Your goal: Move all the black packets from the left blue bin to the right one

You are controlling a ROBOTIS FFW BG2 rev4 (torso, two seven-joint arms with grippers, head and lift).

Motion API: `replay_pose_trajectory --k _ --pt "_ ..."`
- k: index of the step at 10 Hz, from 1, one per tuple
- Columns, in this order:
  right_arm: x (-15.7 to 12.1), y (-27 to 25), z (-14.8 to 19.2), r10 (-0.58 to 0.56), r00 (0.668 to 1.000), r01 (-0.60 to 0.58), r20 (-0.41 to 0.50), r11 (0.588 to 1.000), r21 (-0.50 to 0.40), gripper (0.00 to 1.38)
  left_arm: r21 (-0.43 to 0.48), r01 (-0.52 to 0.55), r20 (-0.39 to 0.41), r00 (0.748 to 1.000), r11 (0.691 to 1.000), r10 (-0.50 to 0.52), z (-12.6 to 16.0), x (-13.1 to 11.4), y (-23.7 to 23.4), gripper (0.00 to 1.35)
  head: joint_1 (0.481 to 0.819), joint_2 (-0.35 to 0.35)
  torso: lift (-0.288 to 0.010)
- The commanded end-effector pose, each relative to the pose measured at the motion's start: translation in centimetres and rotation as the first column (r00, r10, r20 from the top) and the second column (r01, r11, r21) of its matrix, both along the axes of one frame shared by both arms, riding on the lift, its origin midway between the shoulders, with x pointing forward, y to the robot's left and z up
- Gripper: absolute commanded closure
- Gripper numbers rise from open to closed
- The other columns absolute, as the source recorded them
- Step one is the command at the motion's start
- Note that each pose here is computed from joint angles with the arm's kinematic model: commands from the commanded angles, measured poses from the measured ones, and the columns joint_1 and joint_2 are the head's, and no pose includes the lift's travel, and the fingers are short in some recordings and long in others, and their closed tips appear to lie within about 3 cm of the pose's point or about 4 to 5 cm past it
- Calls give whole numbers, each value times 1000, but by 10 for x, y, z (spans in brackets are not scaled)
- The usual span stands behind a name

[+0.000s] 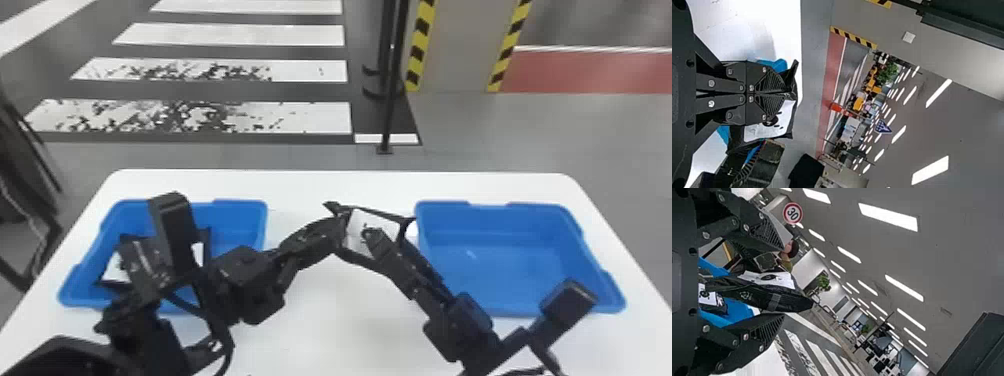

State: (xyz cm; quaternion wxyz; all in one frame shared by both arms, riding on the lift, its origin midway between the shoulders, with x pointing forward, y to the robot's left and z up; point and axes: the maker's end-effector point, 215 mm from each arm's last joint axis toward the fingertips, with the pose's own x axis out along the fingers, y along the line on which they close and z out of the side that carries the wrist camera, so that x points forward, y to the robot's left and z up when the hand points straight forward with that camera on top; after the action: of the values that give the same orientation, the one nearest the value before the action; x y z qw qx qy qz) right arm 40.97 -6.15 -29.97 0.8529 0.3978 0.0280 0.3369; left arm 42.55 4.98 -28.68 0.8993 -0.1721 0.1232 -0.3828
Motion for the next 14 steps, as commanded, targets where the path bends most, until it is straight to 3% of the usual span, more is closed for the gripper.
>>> replay_pose_trajectory --k 1,2,4,5,6,7,9,10,12,14 --pt "2 -3 -1 -11 1000 11 -5 1000 12 1205 -2 -2 0 1000 1000 2 0 0 1 1200 695 -16 -140" --pt "2 -4 -3 -12 1000 12 -10 1000 17 1283 -5 -7 4 1000 1000 7 2 1 2 1200 695 -17 -140" --pt "0 -2 -4 -9 1000 9 -13 1000 20 1283 -31 -1 -10 1000 1000 0 1 -1 -1 1190 695 -17 -140" --pt "1 -4 -3 -13 1000 13 -12 1000 25 1283 -55 -7 -27 1000 998 5 -2 -2 -2 868 695 -19 -140" --pt "4 -7 -3 -20 1000 20 -13 999 34 1283 -45 -48 -20 999 998 47 -5 1 13 334 695 -20 -140" --pt "14 -18 -6 -46 999 46 -10 999 28 1283 -38 -90 -27 996 995 89 -12 2 32 55 695 -18 -140" --pt "48 -67 -23 -139 990 139 1 989 -55 1283 -20 -174 -3 985 984 174 -11 6 71 171 695 3 -140" --pt "71 -113 -44 -239 971 238 15 961 -142 1283 3 -211 12 977 978 211 -10 11 89 185 695 2 -140" --pt "105 -213 -92 -402 916 382 20 853 -355 1283 21 -255 27 967 967 255 -9 12 113 185 695 -51 -140" --pt "115 -287 -115 -504 863 457 38 747 -484 1277 29 -271 26 962 962 271 -12 11 122 186 695 -144 -140"
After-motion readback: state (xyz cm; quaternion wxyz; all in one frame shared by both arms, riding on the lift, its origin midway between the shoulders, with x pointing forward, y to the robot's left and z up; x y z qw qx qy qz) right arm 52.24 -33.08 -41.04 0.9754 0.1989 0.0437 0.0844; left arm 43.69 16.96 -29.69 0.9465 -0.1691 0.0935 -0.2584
